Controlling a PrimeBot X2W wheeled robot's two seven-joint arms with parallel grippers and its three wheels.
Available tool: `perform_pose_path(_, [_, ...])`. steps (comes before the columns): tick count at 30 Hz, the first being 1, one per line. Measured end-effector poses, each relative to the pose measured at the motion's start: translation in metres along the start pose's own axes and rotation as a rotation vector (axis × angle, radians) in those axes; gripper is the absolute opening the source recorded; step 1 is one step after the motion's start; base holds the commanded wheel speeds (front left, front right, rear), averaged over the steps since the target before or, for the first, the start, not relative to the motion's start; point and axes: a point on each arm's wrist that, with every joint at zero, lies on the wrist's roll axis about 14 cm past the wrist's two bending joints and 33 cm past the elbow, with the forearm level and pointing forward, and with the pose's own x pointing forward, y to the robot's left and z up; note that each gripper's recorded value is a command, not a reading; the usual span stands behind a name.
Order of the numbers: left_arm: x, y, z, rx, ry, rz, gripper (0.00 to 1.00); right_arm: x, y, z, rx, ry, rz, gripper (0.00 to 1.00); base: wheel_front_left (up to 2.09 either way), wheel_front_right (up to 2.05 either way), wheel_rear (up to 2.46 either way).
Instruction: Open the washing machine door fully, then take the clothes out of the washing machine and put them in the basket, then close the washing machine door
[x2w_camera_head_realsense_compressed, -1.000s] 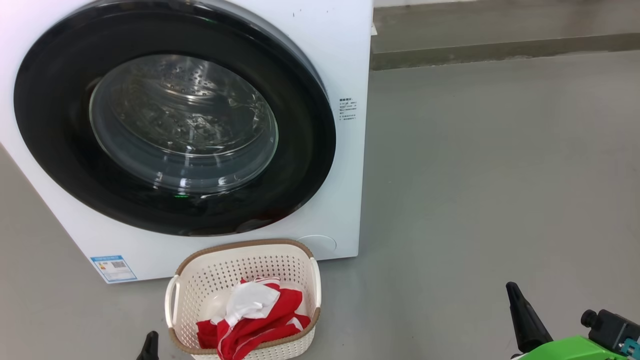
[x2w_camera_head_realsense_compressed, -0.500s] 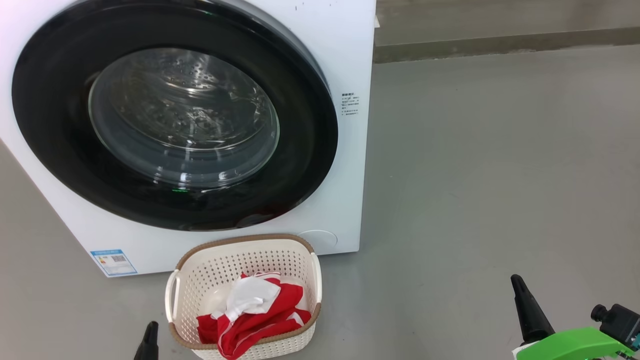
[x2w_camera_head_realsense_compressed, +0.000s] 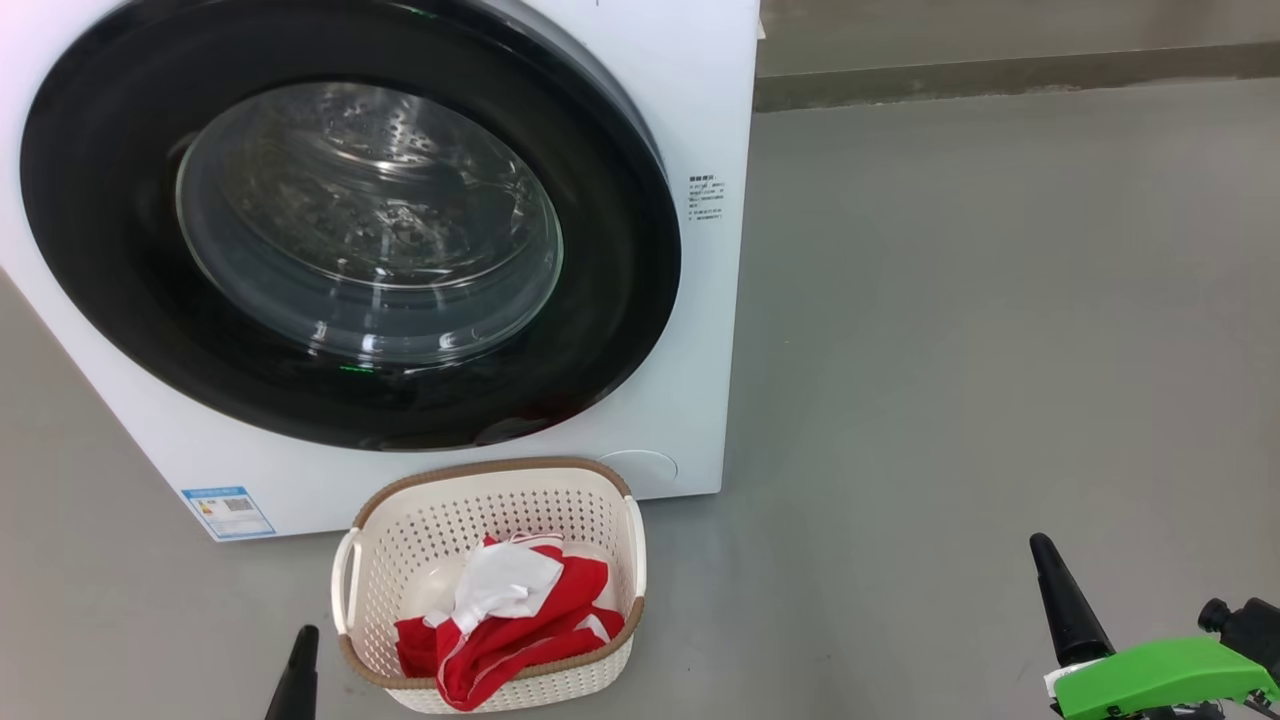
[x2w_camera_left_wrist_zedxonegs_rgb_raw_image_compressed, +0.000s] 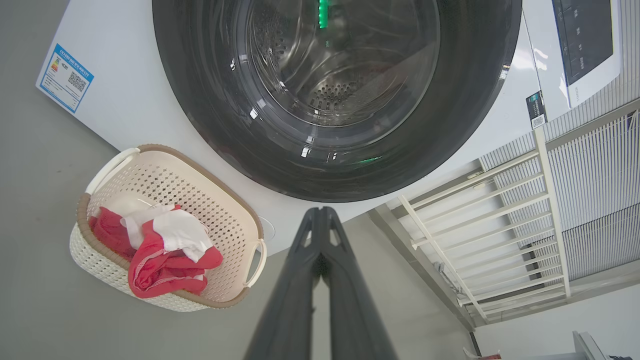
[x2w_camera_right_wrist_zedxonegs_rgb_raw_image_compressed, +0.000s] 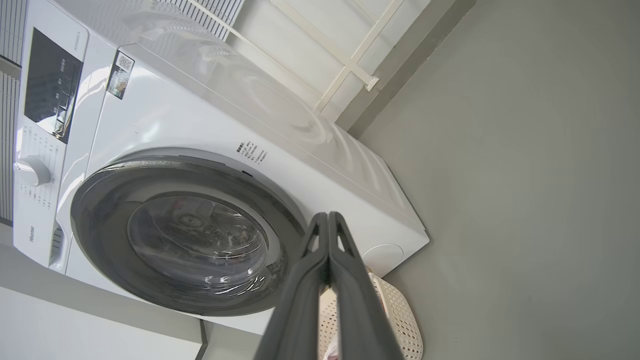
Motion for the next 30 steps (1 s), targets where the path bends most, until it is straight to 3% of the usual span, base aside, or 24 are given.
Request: perform_pose_path(30, [0.017, -0.009, 0.001, -0.329, 0.022, -0.02, 0.0, 0.015, 0.006, 0.004, 0.305, 0.017, 0.013, 0.0, 0.0, 0.0, 0.0])
